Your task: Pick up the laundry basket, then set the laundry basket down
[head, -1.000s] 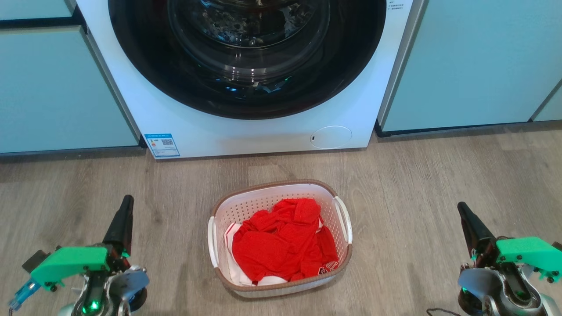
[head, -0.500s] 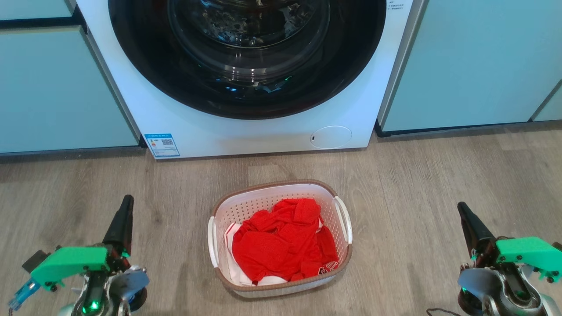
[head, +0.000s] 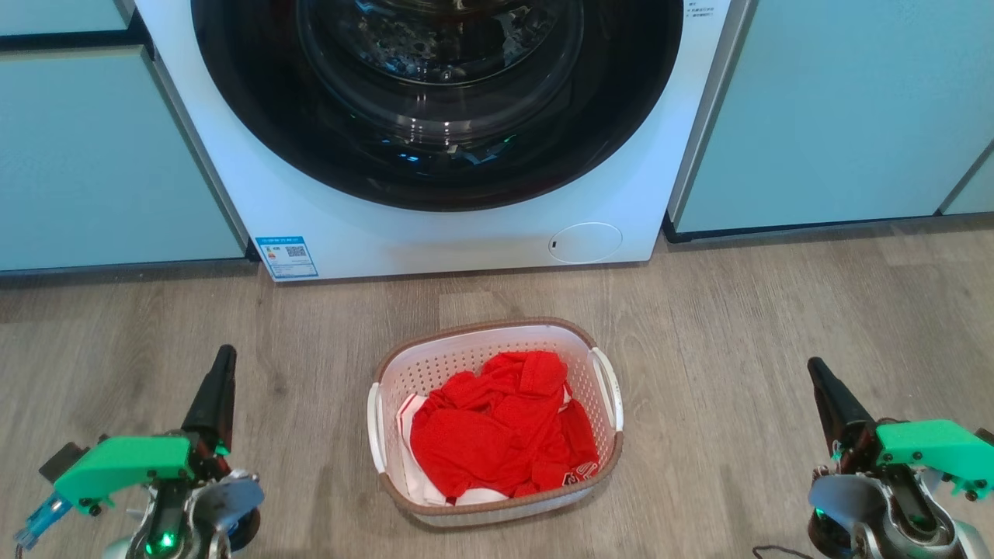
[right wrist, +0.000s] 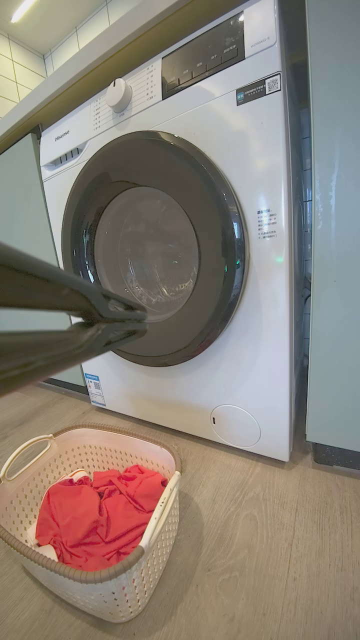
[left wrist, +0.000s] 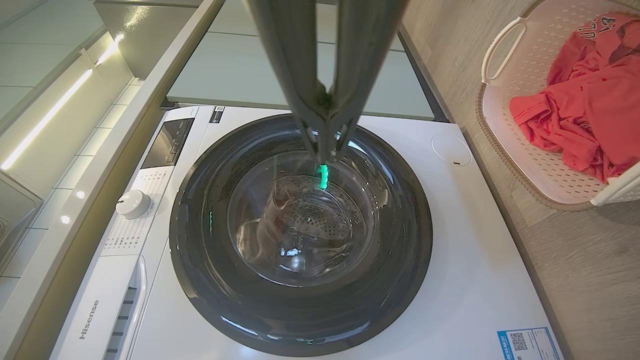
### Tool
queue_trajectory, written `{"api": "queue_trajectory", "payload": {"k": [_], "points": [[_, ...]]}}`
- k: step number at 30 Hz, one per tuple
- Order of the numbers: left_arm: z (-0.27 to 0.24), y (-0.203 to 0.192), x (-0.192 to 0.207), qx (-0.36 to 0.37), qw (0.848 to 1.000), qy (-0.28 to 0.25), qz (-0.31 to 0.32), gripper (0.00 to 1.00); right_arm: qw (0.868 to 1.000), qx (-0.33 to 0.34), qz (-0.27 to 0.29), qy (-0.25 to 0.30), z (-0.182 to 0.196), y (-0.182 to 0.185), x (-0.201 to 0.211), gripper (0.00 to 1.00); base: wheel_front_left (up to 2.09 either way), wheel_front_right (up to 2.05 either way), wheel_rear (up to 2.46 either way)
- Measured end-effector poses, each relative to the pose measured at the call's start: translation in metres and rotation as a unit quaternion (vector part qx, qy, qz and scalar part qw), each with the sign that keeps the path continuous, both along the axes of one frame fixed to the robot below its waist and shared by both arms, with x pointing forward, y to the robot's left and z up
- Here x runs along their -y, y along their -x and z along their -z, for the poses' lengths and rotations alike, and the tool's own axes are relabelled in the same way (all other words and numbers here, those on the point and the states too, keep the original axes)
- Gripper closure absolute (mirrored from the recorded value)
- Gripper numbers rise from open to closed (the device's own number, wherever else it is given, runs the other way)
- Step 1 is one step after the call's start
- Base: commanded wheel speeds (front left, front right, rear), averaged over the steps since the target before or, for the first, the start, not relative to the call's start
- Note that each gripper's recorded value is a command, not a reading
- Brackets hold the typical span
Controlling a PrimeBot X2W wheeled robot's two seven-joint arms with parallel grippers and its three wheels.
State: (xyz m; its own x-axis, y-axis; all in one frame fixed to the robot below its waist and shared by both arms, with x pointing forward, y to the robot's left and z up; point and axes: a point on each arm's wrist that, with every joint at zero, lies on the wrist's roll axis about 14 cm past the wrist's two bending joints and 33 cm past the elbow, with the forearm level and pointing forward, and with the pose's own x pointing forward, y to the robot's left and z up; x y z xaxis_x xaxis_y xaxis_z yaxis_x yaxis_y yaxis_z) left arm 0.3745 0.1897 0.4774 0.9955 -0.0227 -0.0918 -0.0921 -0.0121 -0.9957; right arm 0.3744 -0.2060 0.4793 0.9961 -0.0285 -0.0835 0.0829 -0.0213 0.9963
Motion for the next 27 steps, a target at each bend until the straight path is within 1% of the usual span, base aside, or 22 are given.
{"api": "queue_trajectory", "payload": {"k": [27], "points": [[-0.0003,-0.0002,0.0000,0.000,1.000,0.000,0.000,1.00,1.000,0.000,0.001,0.000,0.0000,0.0001,0.0006,1.00,0.00,0.00,0.00]]}}
